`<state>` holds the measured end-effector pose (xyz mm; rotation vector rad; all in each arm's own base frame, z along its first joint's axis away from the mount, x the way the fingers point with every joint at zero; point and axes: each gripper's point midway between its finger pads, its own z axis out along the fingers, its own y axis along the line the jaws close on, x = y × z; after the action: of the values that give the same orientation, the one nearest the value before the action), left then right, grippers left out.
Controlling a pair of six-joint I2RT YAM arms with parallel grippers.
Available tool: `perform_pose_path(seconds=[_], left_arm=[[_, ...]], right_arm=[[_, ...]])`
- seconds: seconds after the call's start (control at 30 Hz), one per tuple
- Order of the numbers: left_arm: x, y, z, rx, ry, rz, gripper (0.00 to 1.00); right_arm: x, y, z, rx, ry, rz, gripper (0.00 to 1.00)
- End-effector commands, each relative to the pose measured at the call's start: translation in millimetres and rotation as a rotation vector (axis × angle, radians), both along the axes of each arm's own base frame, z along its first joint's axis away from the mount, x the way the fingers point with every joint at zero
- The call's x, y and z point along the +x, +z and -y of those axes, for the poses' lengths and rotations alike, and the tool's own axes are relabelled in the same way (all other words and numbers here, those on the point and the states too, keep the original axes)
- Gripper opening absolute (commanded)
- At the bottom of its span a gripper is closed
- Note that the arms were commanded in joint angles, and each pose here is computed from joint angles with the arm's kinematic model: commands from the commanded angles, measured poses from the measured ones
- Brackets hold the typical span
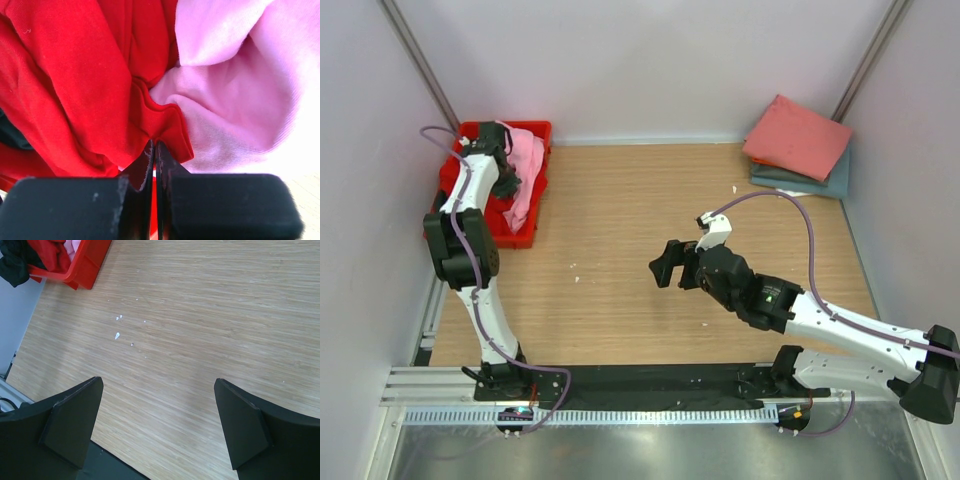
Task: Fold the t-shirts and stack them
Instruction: Grab the tshirt from the pile, then move the tshirt to the center of the board
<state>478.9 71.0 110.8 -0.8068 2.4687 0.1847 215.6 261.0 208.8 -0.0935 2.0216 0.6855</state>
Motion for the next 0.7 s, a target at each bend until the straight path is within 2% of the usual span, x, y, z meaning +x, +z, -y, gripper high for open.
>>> perform_pose_path(seconds=[0.0, 0.13, 0.23, 0.3, 0.37, 0.4, 0.43, 0.47, 0.53, 0.57, 0.63, 0.67], left_arm=[[3, 38, -4, 0.028, 0.013, 0.081, 0.0], [-5, 106, -1, 0.056, 0.02, 0.219, 0.0], [-13, 193, 27, 0.104, -0.052, 0.395, 0.0], [-25, 269, 90, 0.142, -0.214, 0.546, 0.0], [-37, 310, 135, 0.181, -0.32, 0.618, 0.0], [-60, 358, 181, 0.185, -0.433, 0.722, 0.0], [-71, 375, 205, 0.167, -0.493, 0.767, 0.0], [-92, 399, 246, 0.109, -0.594, 0.845, 0.0], [-112, 407, 288, 0.043, -0.739, 0.882, 0.0], [-127, 402, 316, 0.004, -0.819, 0.887, 0.0], [-140, 381, 350, -0.087, -0.959, 0.849, 0.03], [-141, 356, 365, -0.109, -1.017, 0.782, 0.21]], right_arm=[[4, 12, -2, 0.043, -0.015, 0.023, 1.0], [6, 14, 2, 0.031, -0.035, 0.033, 1.0], [14, 27, 21, -0.007, -0.114, 0.072, 1.0], [17, 44, 38, -0.03, -0.171, 0.103, 1.0], [25, 73, 65, -0.025, -0.289, 0.158, 1.0], [25, 76, 79, -0.056, -0.33, 0.16, 1.0], [28, 96, 96, -0.044, -0.406, 0.19, 1.0], [26, 102, 113, -0.054, -0.454, 0.193, 1.0], [23, 122, 135, -0.028, -0.529, 0.214, 1.0], [20, 124, 151, -0.052, -0.582, 0.221, 1.0], [13, 137, 170, -0.007, -0.636, 0.232, 1.0], [8, 136, 179, -0.015, -0.652, 0.23, 1.0]])
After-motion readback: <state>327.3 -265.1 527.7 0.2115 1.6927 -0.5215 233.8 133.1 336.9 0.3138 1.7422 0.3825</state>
